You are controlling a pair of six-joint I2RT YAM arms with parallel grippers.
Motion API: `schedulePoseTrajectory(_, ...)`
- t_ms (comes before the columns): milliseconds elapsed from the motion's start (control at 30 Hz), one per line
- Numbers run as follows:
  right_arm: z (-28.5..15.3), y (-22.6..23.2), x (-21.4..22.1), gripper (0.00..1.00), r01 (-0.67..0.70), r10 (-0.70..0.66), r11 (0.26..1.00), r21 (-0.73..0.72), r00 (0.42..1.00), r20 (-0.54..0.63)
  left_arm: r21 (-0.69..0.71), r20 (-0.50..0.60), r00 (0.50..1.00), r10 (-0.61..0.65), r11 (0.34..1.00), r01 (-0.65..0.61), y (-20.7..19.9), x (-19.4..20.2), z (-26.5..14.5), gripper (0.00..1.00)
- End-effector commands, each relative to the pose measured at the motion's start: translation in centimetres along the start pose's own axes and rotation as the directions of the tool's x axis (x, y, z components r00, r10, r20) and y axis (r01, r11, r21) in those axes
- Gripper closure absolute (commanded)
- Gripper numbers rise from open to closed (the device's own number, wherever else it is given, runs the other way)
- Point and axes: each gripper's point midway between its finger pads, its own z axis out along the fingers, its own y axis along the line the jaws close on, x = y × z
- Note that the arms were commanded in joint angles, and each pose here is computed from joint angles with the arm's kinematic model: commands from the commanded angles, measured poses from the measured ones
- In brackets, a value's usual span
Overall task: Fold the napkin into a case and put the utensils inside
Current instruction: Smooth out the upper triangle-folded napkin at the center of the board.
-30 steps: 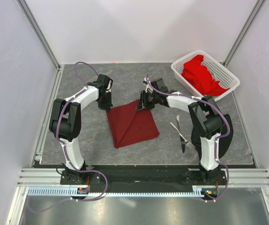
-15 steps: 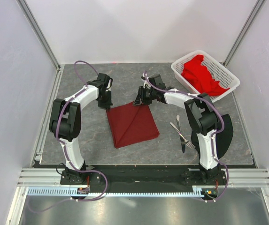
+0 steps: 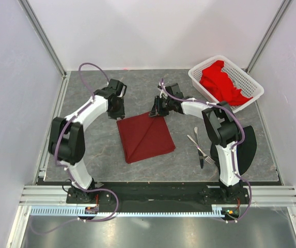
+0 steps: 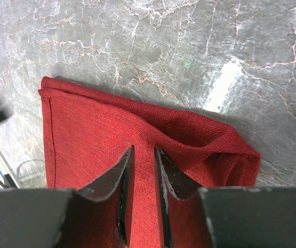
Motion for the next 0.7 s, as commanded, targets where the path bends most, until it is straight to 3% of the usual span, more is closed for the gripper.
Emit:
schedulePoseTrajectory(0, -0.4, 1.6, -1.6, 0.72, 0.037, -0.035, 0.998, -0.047, 0.999, 0.04, 0.062, 0.092, 0.996, -0.014, 0.998, 0.008, -3.3, 1.6, -5.5, 0.58)
schedulePoseTrajectory(33, -0.3, 1.6, -1.5, 0.72, 0.037, -0.035, 0.998, -0.05, 0.999, 0.04, 0.109, 0.11, 0.994, -0.018, 0.994, 0.006, -4.8, 2.3, -6.7, 0.59)
schedulePoseTrajectory(167, -0.6, 1.9, -1.6, 0.72, 0.032, -0.03, 0.998, -0.059, 0.999, 0.041, 0.17, 0.013, 1.0, -0.022, 0.985, 0.02, -6.0, 8.1, -6.0, 0.77)
schedulePoseTrajectory(267, -1.2, 3.2, -1.5, 0.73, 0.031, -0.026, 0.995, -0.095, 0.998, 0.049, 0.205, -0.009, 0.999, -0.049, 0.978, 0.049, -6.3, 10.7, -5.9, 0.83)
schedulePoseTrajectory(667, -1.7, 7.4, 2.4, 0.73, 0.067, -0.067, 0.985, -0.16, 0.998, 0.005, 0.305, -0.083, 0.992, -0.092, 0.946, 0.114, -6.9, 15.7, -5.2, 0.86)
